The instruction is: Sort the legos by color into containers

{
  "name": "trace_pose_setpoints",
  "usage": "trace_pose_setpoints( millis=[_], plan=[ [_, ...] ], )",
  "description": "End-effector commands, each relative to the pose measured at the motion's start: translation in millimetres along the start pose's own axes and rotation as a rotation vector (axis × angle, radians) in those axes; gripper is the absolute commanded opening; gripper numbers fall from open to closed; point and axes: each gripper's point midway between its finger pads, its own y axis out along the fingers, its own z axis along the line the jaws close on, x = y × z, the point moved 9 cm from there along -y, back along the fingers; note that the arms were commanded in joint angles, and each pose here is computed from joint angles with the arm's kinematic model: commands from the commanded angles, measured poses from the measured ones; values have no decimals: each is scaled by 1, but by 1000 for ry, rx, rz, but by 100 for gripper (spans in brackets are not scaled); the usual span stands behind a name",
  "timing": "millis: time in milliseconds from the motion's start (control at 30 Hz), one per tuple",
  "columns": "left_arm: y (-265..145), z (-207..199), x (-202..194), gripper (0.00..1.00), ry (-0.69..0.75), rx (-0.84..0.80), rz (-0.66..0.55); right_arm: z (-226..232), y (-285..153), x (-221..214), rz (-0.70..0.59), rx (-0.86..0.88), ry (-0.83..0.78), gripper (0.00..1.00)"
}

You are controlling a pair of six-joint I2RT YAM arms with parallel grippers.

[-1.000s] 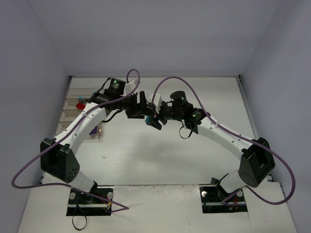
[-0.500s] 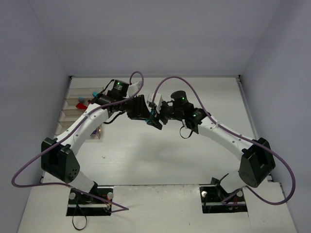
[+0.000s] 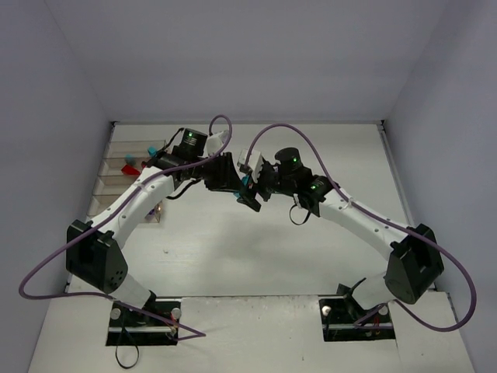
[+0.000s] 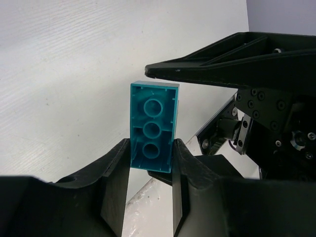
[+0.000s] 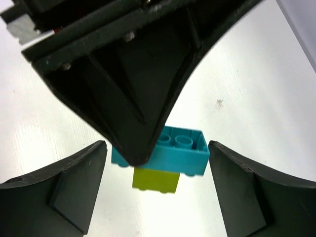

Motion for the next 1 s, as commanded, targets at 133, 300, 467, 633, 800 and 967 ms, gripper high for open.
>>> trace_pose_setpoints(
  millis=[133,300,467,633,800,967],
  plan=[
    [-15,-9,17,9,97,-34,-111,-2,-29,10,-44,-119,-6,81],
    [-17,-12,19,9,107,-60,-114,-3,-34,5,-38,-139,17,65],
    [-22,-17,18,9,123,-99,-122,-3,-31,4,-49,-138,18,61],
    [-25,-19,15,9,118,-120,-123,-6,-29,10,-72,-139,9,66],
    [-25,-20,11,9,110,-131,-114,-10,-27,14,-83,-149,-5,68],
    [-27,-21,9,9,110,-141,-119,-12,-25,18,-100,-146,-9,65]
  ],
)
